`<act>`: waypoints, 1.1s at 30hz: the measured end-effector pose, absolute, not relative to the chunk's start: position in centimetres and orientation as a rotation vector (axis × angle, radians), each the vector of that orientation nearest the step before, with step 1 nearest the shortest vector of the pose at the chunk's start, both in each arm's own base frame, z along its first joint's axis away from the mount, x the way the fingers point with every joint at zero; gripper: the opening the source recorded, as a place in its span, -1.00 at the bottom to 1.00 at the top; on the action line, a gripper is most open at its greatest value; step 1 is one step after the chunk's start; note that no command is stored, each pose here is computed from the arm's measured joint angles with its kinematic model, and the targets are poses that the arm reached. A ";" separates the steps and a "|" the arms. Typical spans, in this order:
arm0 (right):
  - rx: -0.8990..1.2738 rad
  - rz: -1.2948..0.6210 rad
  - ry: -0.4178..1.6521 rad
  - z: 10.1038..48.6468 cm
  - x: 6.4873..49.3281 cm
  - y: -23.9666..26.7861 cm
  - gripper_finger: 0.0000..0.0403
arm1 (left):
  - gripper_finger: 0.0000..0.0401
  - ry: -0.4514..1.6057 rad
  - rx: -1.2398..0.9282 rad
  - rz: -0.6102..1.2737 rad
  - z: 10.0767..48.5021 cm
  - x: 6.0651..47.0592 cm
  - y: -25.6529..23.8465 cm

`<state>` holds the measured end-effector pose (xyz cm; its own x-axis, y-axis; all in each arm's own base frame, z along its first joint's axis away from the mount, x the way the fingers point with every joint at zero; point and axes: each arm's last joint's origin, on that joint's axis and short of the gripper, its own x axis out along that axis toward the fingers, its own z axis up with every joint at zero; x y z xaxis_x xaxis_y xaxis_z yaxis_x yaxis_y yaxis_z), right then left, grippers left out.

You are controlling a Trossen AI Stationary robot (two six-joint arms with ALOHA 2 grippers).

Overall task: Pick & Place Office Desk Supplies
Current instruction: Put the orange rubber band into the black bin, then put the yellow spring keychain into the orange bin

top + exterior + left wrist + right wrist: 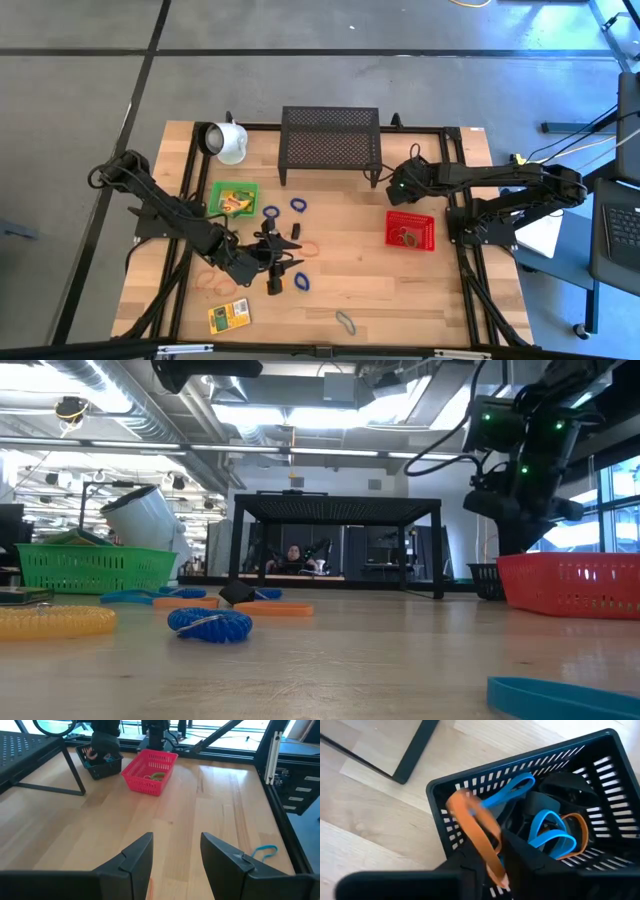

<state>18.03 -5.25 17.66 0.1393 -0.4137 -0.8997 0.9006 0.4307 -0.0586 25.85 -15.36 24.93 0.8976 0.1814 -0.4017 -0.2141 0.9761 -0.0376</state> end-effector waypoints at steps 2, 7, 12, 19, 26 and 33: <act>0.579 -1.035 1.024 17.7 18.1 -5.3 -0.57 | -0.21 0.408 -0.082 0.205 24.9 25.8 -15.4; 0.573 -1.058 1.006 17.7 18.1 -5.3 -0.32 | -0.21 0.414 -0.079 0.207 24.9 25.8 -15.3; 0.576 -1.061 1.004 17.7 18.1 -5.3 -0.10 | -0.21 0.415 -0.082 0.206 24.9 25.8 -15.4; 0.569 -1.130 0.943 18.1 18.2 -5.5 -0.01 | -0.21 0.605 -0.162 0.202 23.2 24.6 -15.2; 0.518 -1.075 0.883 20.5 19.6 -5.5 -0.09 | -0.21 0.900 -0.276 0.154 19.9 22.9 -15.7; 0.477 -0.940 0.786 24.5 21.7 -4.0 -0.19 | -0.21 0.975 -0.115 0.013 16.1 21.9 -17.8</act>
<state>21.73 -4.05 24.46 0.3516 -0.5294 -0.7721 0.8534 0.5203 0.0319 21.95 -17.83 16.05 0.5612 -0.0408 -0.8267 -0.0631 0.9938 -0.0918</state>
